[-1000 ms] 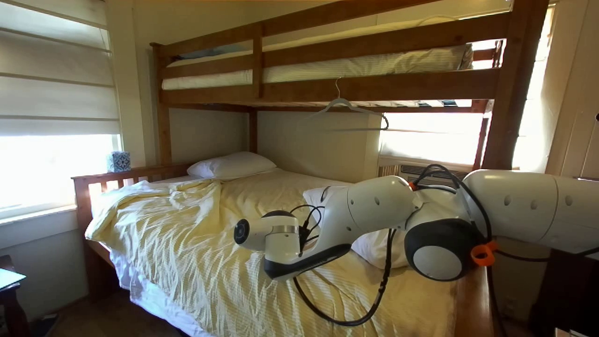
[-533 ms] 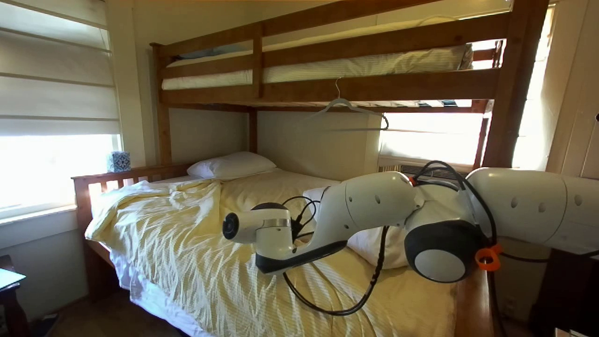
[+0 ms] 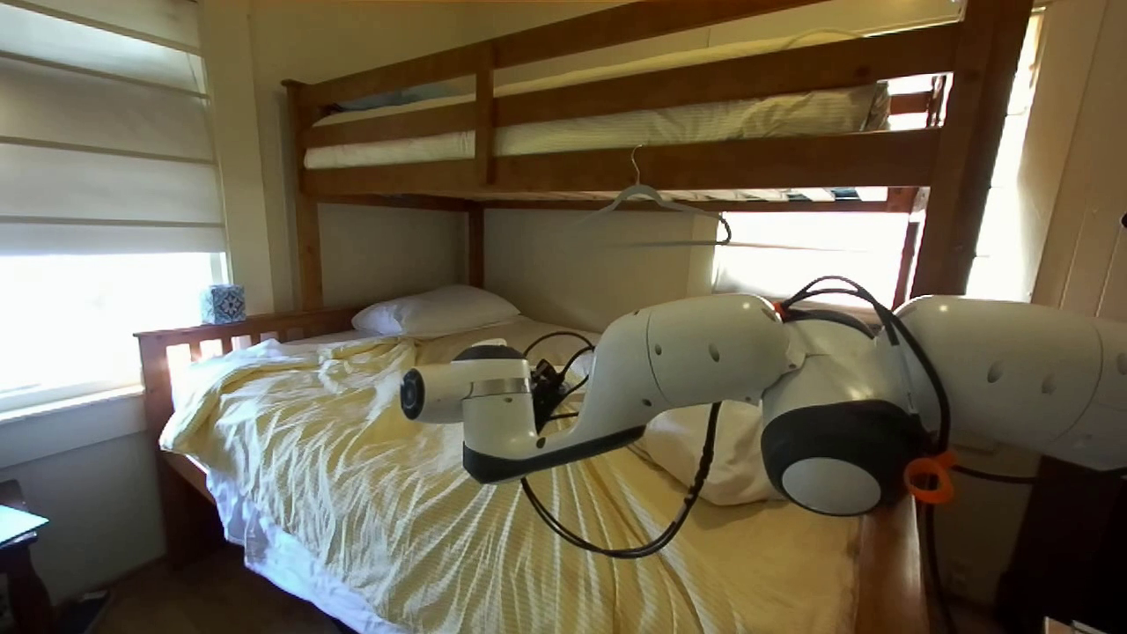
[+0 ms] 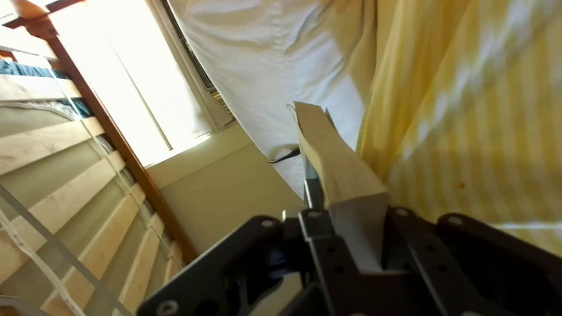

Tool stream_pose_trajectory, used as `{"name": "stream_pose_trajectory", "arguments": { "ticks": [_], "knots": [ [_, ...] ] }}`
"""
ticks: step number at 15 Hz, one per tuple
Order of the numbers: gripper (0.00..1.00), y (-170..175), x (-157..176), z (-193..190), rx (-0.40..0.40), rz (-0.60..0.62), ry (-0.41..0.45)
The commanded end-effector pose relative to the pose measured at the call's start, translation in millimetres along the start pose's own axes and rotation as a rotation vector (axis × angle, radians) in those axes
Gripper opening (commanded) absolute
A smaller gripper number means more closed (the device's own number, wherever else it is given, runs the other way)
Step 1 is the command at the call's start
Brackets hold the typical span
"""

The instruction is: Put the book on the pillow in front.

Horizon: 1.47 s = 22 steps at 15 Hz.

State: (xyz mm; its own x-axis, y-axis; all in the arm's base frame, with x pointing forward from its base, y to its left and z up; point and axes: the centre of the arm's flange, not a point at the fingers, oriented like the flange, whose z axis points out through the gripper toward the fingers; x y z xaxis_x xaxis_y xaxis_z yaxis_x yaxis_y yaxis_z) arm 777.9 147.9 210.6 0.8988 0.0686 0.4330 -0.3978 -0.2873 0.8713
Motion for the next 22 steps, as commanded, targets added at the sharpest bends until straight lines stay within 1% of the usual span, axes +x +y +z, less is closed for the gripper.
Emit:
{"name": "stream_pose_trajectory", "arguments": {
  "ticks": [1,2,3,4,6,8,9,10,11,14,15,16,17,20,22],
  "knots": [
    [0.06,61.6,-20.0,-2.0,-0.031,0.019,-0.052],
    [0.06,52.0,-21.3,-4.2,0.016,-0.012,-0.054],
    [0.06,36.8,-23.6,-10.6,0.081,-0.045,-0.053],
    [0.06,20.3,-26.8,-22.6,0.155,-0.064,-0.033],
    [0.06,-9.5,-28.9,-59.2,0.268,-0.064,0.013],
    [0.06,-25.5,-33.8,-80.2,0.353,-0.101,0.045],
    [0.06,-32.8,-36.3,-79.5,0.381,-0.127,0.045],
    [0.06,-37.8,-37.6,-79.7,0.415,-0.144,0.050],
    [0.06,-42.6,-38.3,-85.8,0.466,-0.160,0.061],
    [0.06,-51.6,-42.6,-111.1,0.596,-0.233,0.102],
    [0.06,-52.1,-41.7,-113.8,0.581,-0.232,0.098],
    [0.06,-42.3,-39.4,-108.6,0.485,-0.196,0.103],
    [0.06,-29.8,-37.8,-101.6,0.406,-0.153,0.121],
    [0.06,21.9,-23.0,-72.4,0.265,-0.087,0.156],
    [0.06,45.8,-7.3,-46.7,0.174,-0.035,0.164]
  ]
}}
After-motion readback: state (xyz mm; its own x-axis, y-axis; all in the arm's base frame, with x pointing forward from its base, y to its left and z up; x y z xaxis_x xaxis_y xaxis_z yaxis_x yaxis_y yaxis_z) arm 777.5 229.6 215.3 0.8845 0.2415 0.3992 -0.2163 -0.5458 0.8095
